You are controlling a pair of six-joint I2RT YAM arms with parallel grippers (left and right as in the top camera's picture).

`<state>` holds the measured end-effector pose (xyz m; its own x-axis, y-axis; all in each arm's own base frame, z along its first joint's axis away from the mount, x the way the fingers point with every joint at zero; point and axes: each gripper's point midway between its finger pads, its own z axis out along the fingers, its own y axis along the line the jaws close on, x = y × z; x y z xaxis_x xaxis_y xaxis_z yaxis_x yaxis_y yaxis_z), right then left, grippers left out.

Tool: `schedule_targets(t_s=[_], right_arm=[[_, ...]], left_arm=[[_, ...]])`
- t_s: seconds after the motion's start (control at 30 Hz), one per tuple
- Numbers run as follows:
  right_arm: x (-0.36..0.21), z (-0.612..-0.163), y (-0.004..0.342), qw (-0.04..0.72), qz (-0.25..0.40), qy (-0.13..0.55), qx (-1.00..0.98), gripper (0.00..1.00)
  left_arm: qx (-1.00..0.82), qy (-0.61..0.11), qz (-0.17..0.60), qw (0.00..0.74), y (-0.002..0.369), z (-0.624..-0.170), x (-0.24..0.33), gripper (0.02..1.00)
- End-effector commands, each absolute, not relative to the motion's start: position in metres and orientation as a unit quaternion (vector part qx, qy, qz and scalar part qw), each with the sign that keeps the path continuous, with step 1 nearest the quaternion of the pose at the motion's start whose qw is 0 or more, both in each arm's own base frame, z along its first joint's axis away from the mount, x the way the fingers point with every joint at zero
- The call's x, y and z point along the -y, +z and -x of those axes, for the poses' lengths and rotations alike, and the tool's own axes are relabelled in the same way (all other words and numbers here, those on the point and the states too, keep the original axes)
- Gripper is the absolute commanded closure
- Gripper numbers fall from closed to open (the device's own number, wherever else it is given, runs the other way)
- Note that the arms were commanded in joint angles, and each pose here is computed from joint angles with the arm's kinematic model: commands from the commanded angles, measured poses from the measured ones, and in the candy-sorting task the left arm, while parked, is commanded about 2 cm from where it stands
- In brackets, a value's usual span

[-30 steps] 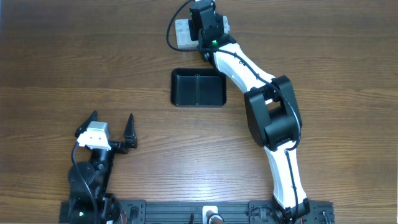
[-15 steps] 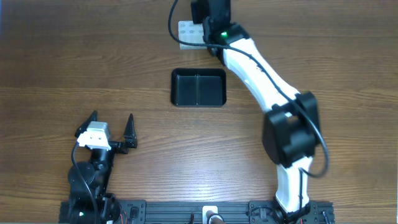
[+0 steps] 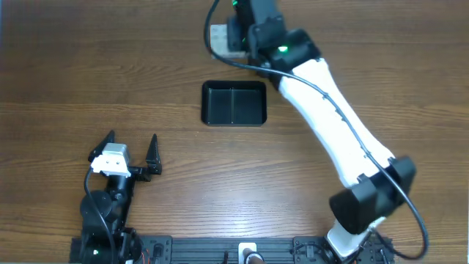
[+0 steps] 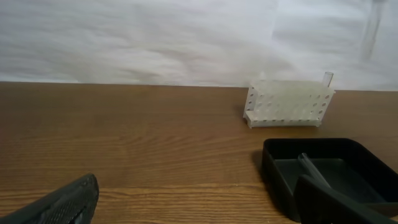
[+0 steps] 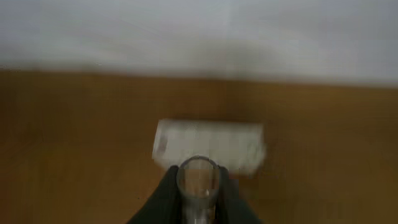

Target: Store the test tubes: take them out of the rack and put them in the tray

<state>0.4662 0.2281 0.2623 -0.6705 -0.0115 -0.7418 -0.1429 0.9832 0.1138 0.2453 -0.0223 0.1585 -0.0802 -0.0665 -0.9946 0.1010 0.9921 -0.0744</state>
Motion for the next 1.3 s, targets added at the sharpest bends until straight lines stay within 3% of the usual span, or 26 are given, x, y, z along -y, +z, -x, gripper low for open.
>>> schedule_targets(t_s=[0.03, 0.3, 1.07, 1.13, 1.3], right_arm=[[-0.269, -0.45, 0.173, 0.274, 0.053, 0.145, -0.949, 0.888], [-0.28, -0.439, 0.088, 0.17, 0.048, 0.143, -0.974, 0.906], [-0.277, -0.438, 0.022, 0.119, 0.024, 0.118, -0.986, 0.879], [-0.276, -0.438, 0.02, 0.118, 0.023, 0.117, -0.986, 0.862], [-0.277, -0.442, 0.024, 0.124, 0.023, 0.121, -0.985, 0.671]], left_arm=[[-0.732, -0.06, -0.018, 0.678, 0.157, -0.245, 0.023, 0.018], [-0.732, -0.06, -0.018, 0.678, 0.157, -0.245, 0.023, 0.018], [-0.732, -0.06, -0.018, 0.678, 0.157, -0.245, 0.023, 0.02], [-0.732, -0.06, -0.018, 0.678, 0.157, -0.245, 0.023, 0.018], [-0.732, -0.06, -0.018, 0.678, 0.157, -0.245, 0.023, 0.018]])
